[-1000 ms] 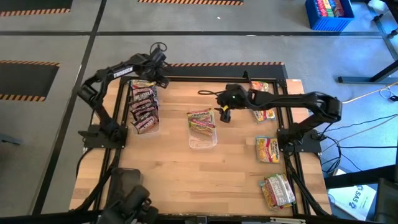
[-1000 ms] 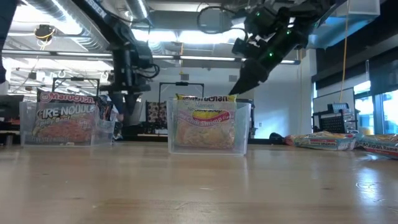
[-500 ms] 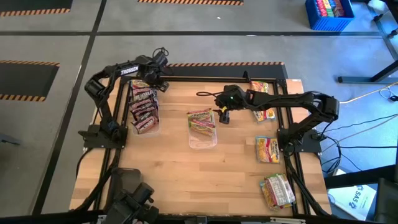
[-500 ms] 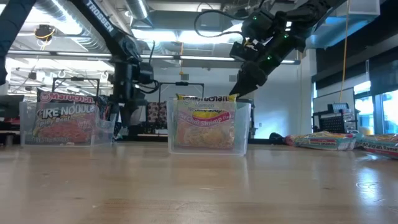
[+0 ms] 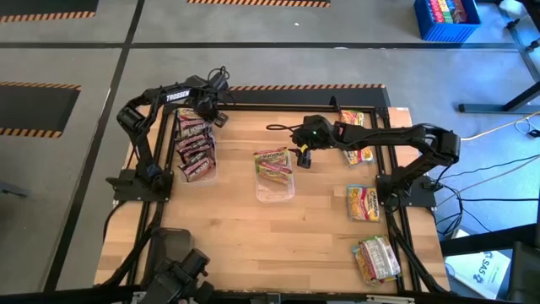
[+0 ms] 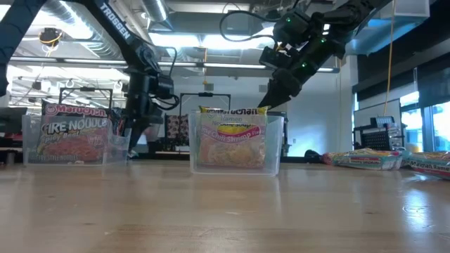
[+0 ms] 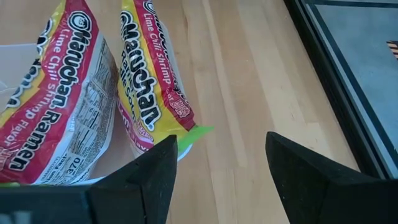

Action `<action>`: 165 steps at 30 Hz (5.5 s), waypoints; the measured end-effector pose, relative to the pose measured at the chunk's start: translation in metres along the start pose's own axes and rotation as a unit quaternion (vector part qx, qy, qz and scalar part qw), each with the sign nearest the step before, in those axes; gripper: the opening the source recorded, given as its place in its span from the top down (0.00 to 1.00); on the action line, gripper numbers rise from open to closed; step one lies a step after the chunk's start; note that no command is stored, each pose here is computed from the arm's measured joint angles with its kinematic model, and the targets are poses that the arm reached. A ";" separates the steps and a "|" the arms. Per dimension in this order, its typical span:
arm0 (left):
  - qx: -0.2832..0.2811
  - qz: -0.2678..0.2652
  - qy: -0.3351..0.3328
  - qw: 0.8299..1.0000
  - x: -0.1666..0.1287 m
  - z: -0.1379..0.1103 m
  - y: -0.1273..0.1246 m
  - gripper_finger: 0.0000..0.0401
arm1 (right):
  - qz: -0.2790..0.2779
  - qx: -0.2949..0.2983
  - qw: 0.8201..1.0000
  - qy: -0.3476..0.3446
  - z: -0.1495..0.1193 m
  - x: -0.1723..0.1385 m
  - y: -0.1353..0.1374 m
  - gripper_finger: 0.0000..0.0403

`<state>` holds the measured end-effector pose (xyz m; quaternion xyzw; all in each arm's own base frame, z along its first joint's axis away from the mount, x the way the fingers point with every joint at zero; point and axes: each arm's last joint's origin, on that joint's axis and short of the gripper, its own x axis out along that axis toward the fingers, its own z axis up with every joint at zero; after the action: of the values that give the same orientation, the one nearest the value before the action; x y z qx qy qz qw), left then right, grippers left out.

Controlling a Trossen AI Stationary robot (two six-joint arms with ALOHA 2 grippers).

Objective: Sort Maruchan noodles
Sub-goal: Put the black noodle pack into the left transparent bin

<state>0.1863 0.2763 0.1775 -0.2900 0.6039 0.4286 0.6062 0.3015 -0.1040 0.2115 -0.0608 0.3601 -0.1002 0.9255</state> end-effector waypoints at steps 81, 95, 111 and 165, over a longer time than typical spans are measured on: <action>0.351 -0.085 -0.173 0.916 -0.115 -0.117 -0.251 1.00 | 0.020 -0.028 0.999 0.015 0.004 -0.002 0.034 0.44; 0.380 -0.077 -0.189 0.903 -0.124 -0.161 -0.274 1.00 | 0.046 -0.031 0.998 -0.001 0.012 -0.008 0.080 0.44; 0.368 -0.026 -0.158 0.916 -0.128 -0.208 -0.276 1.00 | 0.115 -0.064 0.991 -0.005 0.012 -0.022 0.138 0.44; 0.462 -0.147 -0.233 0.843 -0.125 -0.293 -0.313 0.68 | 0.032 -0.106 0.994 0.022 -0.012 -0.018 0.206 0.44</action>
<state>0.3292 -0.1455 0.2183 0.0474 0.5231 0.0606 0.8488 0.3094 0.0995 0.1760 -0.1446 0.3907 -0.0331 0.9085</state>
